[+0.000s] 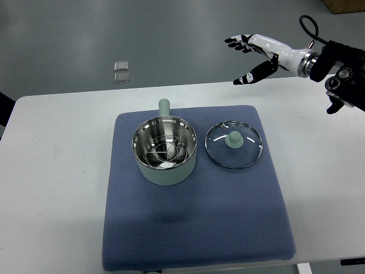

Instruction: Open lid and place right of pot

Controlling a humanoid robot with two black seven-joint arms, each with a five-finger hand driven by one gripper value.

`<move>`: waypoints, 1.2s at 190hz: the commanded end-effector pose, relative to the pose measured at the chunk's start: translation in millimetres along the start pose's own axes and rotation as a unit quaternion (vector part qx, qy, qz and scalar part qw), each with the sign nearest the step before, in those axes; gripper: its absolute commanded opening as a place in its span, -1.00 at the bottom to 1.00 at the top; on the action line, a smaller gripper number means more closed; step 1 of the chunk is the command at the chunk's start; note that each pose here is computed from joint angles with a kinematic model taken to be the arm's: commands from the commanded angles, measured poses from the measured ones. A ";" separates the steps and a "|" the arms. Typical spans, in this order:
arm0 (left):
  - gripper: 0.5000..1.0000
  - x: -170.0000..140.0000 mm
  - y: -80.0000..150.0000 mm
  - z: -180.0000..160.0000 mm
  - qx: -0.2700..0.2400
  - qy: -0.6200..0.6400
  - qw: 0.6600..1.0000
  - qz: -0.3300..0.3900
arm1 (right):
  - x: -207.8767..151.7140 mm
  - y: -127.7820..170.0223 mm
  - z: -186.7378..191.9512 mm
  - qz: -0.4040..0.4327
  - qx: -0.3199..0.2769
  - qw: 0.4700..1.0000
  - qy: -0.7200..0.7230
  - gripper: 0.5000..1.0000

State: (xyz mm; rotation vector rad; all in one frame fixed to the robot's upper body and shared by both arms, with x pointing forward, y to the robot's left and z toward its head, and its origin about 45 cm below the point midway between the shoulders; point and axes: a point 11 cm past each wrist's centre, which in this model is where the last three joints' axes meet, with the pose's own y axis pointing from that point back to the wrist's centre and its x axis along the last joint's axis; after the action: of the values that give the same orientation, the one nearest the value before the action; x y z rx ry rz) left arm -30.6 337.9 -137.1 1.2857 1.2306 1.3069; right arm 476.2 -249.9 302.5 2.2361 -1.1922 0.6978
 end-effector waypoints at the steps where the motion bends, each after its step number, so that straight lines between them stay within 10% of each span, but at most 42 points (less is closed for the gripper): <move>1: 1.00 -0.2 0.0 0.0 0.000 0.000 1.000 0.000 | 13.2 0.3 15.6 0.070 0.000 0.991 -0.118 0.60; 105: 1.00 -0.2 0.0 0.0 0.000 0.000 1.000 0.000 | -9.8 30.7 106.9 0.203 -0.033 0.860 -0.467 0.60; 228: 1.00 0.4 0.0 0.0 0.000 0.000 1.000 0.001 | -46.2 24.9 112.3 0.202 -0.026 0.823 -0.530 0.60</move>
State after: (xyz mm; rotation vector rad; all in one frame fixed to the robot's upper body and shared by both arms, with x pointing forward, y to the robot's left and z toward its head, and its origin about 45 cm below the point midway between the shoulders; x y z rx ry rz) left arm -30.6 337.9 -137.1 1.2859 1.2306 1.3069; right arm 455.7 -308.3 195.8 2.3380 -2.1805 -0.6028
